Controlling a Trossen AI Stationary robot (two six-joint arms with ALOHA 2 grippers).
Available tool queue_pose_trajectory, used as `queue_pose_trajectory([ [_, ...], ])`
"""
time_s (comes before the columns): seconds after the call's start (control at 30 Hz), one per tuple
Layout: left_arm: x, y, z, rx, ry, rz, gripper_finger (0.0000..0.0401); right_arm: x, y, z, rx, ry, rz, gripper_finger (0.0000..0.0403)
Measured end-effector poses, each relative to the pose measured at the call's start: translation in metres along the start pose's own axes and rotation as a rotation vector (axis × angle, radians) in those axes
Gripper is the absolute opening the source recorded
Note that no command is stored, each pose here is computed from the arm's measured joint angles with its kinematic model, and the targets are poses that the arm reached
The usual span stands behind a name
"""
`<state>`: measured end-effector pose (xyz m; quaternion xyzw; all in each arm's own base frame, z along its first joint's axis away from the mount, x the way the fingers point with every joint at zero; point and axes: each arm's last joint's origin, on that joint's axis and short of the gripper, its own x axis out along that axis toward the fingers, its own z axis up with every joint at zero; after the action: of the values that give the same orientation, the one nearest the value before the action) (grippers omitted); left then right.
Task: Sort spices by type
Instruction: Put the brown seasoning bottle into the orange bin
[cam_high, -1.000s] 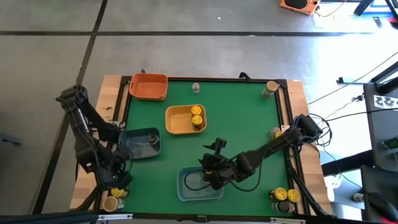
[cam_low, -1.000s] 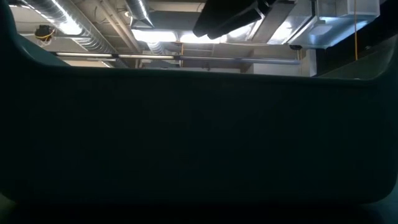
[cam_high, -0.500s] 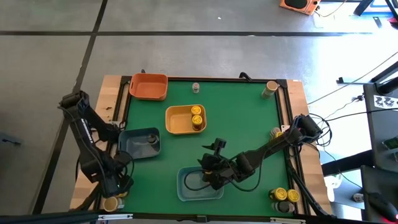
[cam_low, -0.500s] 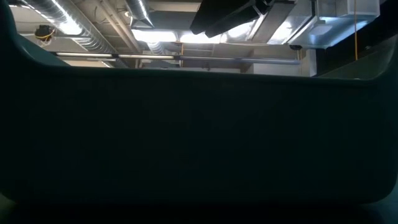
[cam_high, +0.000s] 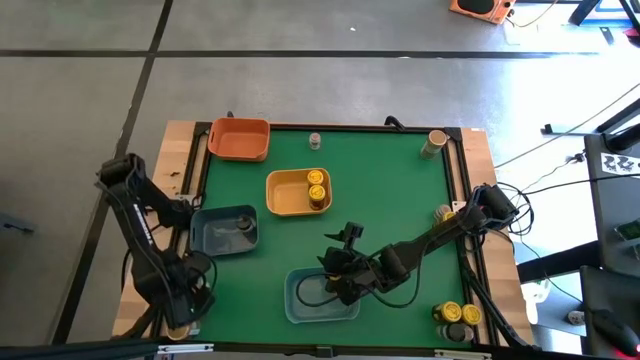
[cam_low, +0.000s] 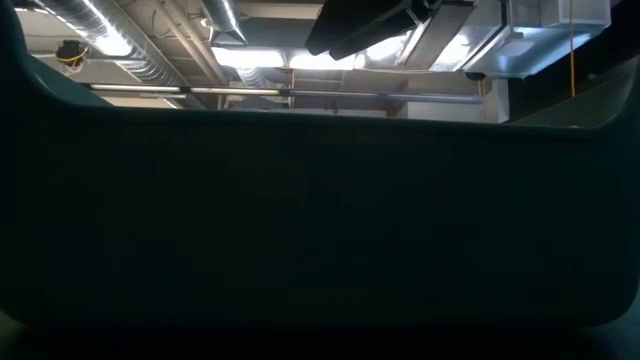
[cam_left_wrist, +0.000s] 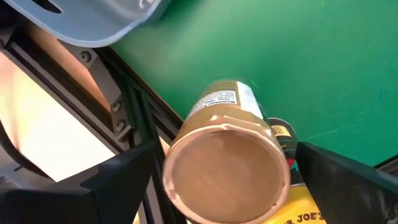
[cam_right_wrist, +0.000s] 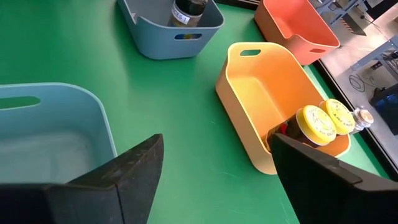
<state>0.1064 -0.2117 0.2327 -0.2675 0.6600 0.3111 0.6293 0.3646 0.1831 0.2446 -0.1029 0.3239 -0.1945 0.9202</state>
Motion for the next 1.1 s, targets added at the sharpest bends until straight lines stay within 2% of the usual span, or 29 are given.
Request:
queue_pose_trajectory([
  [0.43,0.006,-0.004,-0.002,-0.003,0.01,-0.009,0.0302,0.0,0.0,0.0,0.0,-0.001,-0.002,0.0296],
  [0.57,0.008,-0.003,-0.001,0.03,0.009,-0.007,0.0278,0.0,0.0,0.0,0.0,-0.001,-0.003,0.0296],
  [0.93,0.004,-0.005,0.004,0.099,0.005,0.004,0.0278,0.0,0.0,0.0,-0.001,-0.001,-0.004,0.0296],
  [1.1,-0.01,-0.006,0.011,0.115,0.012,-0.034,0.0276,0.0,0.0,0.0,-0.001,-0.001,-0.004,0.0296],
])
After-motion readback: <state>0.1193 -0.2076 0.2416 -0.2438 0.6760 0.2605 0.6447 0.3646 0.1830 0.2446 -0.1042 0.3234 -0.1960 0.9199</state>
